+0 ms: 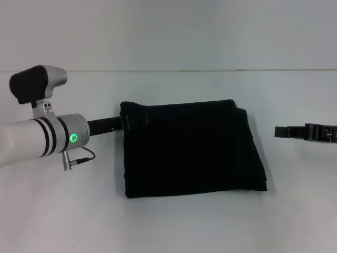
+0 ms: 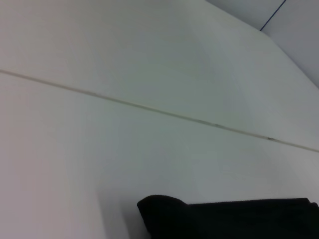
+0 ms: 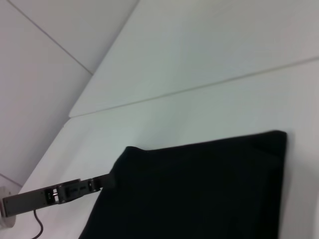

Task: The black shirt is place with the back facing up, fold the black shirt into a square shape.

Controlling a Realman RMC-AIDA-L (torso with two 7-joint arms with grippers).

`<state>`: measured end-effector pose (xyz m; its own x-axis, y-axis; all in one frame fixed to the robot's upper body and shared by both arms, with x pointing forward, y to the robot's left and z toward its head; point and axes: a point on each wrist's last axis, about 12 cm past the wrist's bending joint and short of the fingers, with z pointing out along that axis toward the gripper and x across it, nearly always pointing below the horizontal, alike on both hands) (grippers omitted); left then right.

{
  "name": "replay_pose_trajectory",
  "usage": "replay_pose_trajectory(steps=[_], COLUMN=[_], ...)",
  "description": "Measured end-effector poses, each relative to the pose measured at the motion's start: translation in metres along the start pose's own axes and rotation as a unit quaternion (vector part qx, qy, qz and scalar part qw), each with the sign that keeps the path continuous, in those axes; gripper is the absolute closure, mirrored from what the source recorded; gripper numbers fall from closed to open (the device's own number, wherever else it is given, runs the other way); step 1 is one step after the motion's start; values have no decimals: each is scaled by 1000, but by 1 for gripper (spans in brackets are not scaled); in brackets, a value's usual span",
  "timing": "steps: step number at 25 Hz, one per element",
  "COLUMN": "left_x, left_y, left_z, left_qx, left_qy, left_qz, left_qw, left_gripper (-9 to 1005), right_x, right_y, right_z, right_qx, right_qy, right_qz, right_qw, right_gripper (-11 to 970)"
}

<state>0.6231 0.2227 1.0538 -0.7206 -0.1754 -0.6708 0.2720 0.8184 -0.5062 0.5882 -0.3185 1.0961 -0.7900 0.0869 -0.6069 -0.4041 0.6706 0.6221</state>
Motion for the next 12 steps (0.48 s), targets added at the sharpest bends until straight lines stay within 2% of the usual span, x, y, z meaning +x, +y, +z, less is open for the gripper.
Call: replay_pose_trajectory(steps=[7, 12], left_x=[-5, -6], left_y=[1, 2], left_z=[-2, -3], left_qx=[-2, -3], left_qy=[-7, -8], left_qz=[5, 6], left_qw=[1000, 1000], left_gripper=[47, 47], right_x=[-16, -27], right_y=[7, 12], right_z=[14, 39], right_qx=[6, 40], right_qy=[-34, -72], right_qz=[-56, -104], right_qw=[998, 991], right_gripper=[784, 591])
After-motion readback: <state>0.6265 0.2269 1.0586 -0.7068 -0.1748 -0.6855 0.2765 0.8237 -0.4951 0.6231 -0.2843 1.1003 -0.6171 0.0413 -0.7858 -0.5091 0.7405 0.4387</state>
